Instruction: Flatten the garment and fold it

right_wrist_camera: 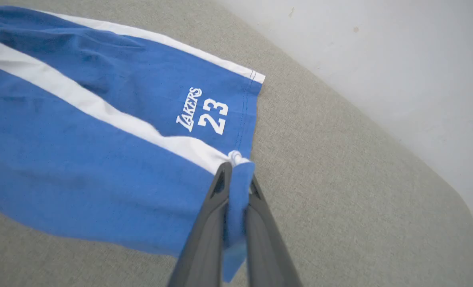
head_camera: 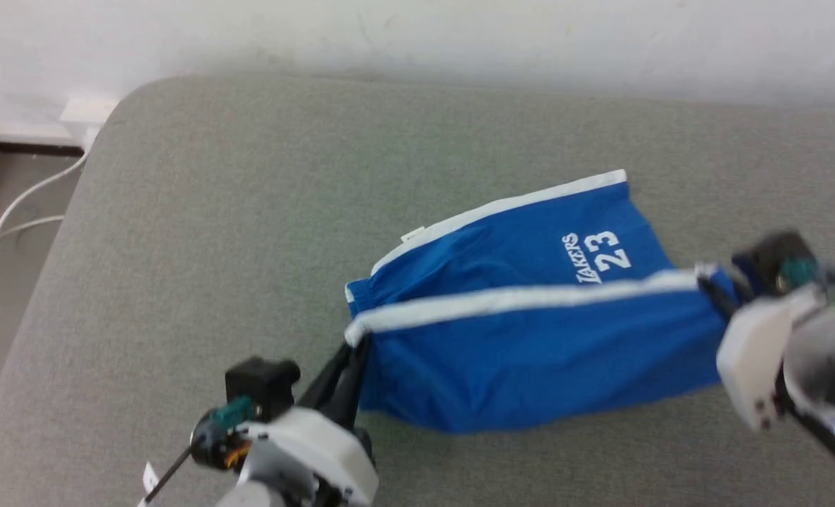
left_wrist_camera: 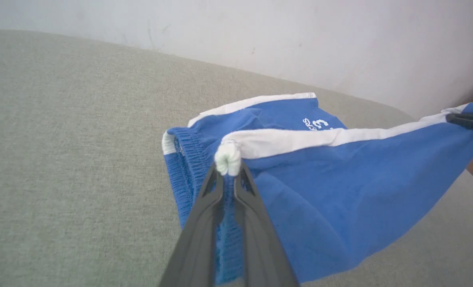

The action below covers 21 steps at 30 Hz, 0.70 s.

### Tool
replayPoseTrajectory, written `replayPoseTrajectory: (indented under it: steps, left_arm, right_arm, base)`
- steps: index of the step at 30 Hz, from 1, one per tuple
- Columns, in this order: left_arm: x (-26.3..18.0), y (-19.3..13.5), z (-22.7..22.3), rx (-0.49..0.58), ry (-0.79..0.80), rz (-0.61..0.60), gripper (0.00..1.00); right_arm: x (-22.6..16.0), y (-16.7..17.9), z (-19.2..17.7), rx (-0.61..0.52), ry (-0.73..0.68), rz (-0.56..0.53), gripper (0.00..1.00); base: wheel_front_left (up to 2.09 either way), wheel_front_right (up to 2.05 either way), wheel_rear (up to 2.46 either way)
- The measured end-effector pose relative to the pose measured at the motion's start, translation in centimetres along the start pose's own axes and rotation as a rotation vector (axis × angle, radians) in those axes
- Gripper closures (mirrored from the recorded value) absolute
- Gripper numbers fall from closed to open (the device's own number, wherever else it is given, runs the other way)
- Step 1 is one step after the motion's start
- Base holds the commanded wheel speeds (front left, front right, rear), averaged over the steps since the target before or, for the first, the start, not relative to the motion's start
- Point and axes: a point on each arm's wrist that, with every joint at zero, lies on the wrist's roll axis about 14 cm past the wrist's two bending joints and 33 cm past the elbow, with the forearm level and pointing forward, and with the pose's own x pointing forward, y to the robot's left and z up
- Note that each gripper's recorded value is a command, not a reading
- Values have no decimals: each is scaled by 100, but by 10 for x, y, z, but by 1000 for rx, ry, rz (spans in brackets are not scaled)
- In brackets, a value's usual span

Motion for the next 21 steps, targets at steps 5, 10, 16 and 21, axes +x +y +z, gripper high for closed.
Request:
replayPoseTrajectory:
  steps: [5,10,16,21]
  left_arm:
    - [23,16,8,-2,-34,69,100]
    - [41,27,4,-10,-13,110,100]
    - [61,33,-2,-52,-4,140,100]
    - [72,41,-18,-75,36,160,100]
  right_arm:
    - [42,-15,26,-31,-33,-2,100]
    - [86,-20,31,-45,2,22,100]
    - [135,-26,35,-82,40,37,100]
    - [171,-24,20,-98,116,59,100]
  base:
    - [0,0,0]
    - [0,0,0]
    - [0,0,0]
    - [0,0,0]
